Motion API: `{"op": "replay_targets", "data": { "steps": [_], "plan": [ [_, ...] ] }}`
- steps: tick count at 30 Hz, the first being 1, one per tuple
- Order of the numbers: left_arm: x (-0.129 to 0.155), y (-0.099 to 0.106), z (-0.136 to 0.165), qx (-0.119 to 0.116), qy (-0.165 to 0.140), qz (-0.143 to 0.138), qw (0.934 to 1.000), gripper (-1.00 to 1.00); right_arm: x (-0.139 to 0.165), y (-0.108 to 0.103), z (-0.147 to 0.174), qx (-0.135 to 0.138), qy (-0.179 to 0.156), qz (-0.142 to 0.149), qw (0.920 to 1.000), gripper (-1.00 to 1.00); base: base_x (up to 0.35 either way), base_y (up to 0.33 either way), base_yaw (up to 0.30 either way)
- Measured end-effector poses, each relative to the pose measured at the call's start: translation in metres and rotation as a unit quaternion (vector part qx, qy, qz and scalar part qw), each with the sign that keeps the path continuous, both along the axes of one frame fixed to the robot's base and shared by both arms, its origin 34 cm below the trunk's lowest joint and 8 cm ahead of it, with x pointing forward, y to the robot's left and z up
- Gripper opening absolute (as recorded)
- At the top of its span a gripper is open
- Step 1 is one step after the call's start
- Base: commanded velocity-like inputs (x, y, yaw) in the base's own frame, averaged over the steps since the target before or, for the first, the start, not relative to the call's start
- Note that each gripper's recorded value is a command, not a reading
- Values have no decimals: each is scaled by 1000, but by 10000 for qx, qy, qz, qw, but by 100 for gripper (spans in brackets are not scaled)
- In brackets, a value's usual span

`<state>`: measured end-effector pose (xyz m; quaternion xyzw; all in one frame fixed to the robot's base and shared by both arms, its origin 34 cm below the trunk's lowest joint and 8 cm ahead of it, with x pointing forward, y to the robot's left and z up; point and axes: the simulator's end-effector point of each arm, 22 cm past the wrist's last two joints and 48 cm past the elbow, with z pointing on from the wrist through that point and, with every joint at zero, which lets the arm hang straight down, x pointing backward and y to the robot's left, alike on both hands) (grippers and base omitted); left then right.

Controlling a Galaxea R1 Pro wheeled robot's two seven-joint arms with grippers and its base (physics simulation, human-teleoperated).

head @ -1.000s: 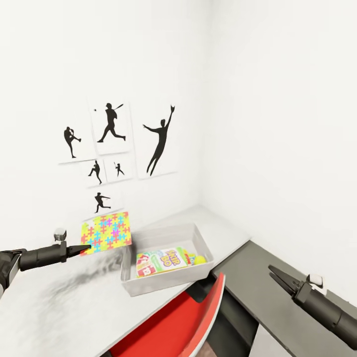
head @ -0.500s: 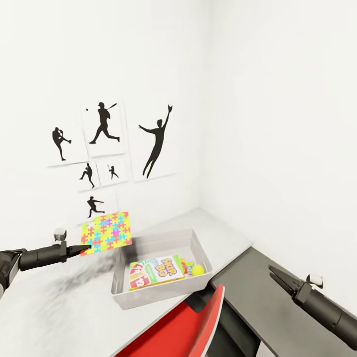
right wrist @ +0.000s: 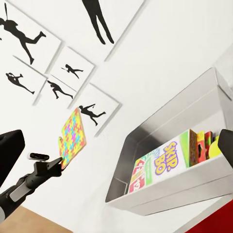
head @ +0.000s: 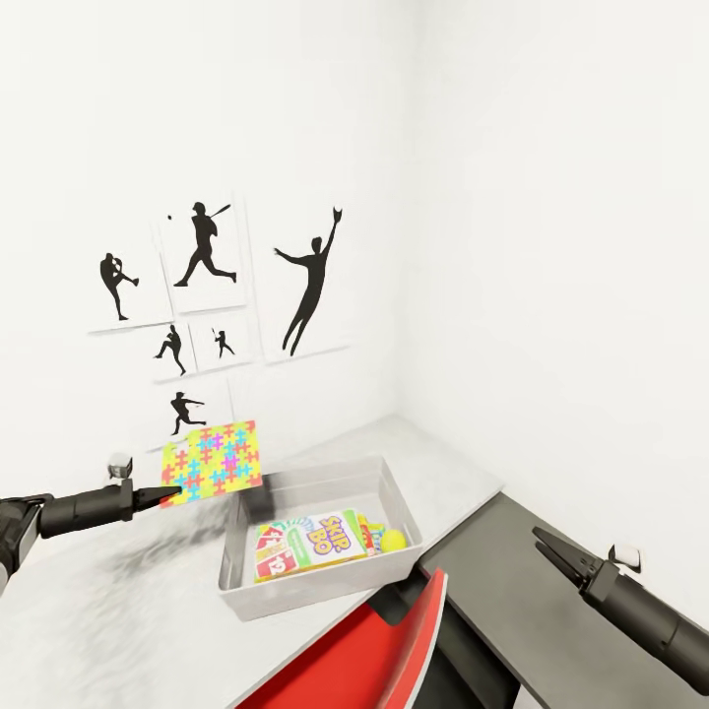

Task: Put all the toys in the child's room - the three board games (two on the bed and one on the table), the two jigsaw puzzles on the table, and the tennis ball on the table - inside the toy box on the table in the child's room.

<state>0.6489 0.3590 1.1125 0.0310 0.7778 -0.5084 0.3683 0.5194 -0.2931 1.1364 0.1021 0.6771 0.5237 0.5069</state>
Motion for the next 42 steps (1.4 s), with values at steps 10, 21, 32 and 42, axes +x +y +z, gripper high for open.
{"op": "replay_targets", "data": {
  "steps": [10,21,32,42],
  "plan": [
    [2,-24,-5,-127,64,-160,9998,-100,0,0,-1,-9,14,-12,10000,100,0,0,0],
    [16,-127,-2,-335,437,-737,9958,-100,0,-1,-1,-14,31,-1,10000,100,0,0,0],
    [26,-159,-34,377,933,-628,9929,-100,0,-2,-1,-11,34,4,10000,100,0,0,0],
    [39,-156,-71,1131,1249,-140,9856,-100,0,-2,-1,-22,40,-3,10000,100,0,0,0]
  ]
}}
